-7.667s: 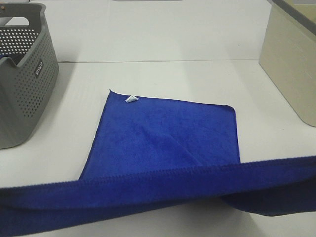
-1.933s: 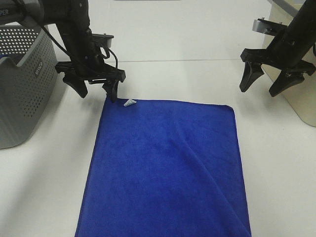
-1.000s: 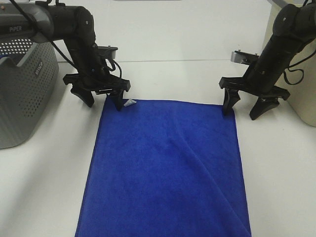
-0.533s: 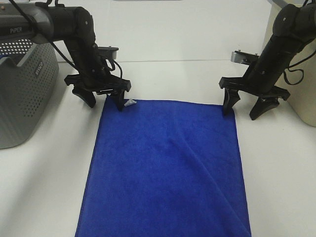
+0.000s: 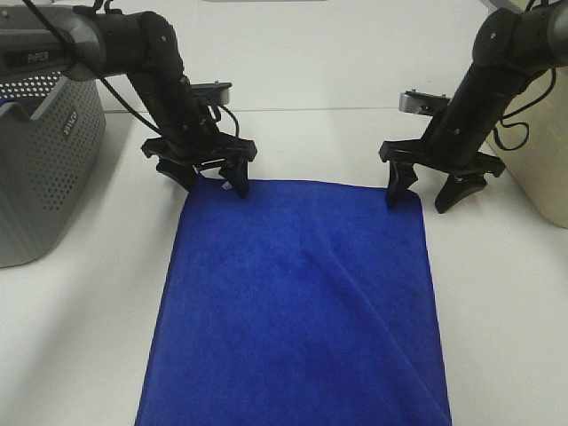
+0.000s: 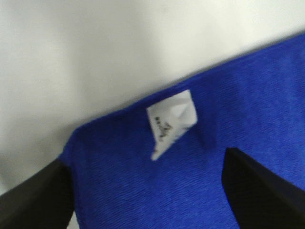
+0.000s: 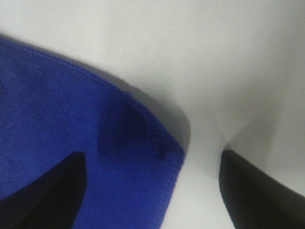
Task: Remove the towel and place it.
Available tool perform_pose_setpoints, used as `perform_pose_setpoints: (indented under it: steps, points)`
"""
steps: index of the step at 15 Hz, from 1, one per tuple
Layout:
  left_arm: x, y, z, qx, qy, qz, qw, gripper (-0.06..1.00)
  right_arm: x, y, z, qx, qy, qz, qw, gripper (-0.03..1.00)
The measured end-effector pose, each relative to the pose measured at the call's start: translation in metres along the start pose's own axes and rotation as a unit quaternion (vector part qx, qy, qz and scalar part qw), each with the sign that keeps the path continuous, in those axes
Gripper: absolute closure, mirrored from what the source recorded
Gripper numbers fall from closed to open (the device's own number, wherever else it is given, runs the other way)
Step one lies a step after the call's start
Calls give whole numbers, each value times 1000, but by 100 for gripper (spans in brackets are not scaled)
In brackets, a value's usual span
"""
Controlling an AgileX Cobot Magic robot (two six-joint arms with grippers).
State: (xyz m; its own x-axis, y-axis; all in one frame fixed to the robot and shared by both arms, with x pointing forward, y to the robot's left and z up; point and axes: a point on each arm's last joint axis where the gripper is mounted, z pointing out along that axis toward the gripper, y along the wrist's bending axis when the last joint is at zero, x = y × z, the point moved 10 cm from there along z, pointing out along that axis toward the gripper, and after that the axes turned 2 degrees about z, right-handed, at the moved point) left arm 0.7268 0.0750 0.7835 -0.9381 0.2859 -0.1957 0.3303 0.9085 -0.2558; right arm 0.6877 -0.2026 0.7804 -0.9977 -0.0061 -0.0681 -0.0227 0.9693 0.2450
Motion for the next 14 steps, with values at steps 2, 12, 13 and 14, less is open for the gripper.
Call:
perform_pose_setpoints:
  steps: [2, 12, 13, 14]
  points:
    - [-1, -13, 3, 7, -3, 11, 1000, 19, -3, 9, 2, -1, -11, -10, 1000, 21]
    - [2, -5, 7, -13, 3, 49, 999, 87, -10, 3, 7, 17, -29, -28, 999, 95]
    - [2, -5, 7, -13, 3, 56, 998, 93, -11, 3, 7, 17, -32, -32, 999, 95]
    - [2, -5, 7, -13, 3, 62, 998, 94, -12, 4, 7, 17, -35, -40, 998, 95]
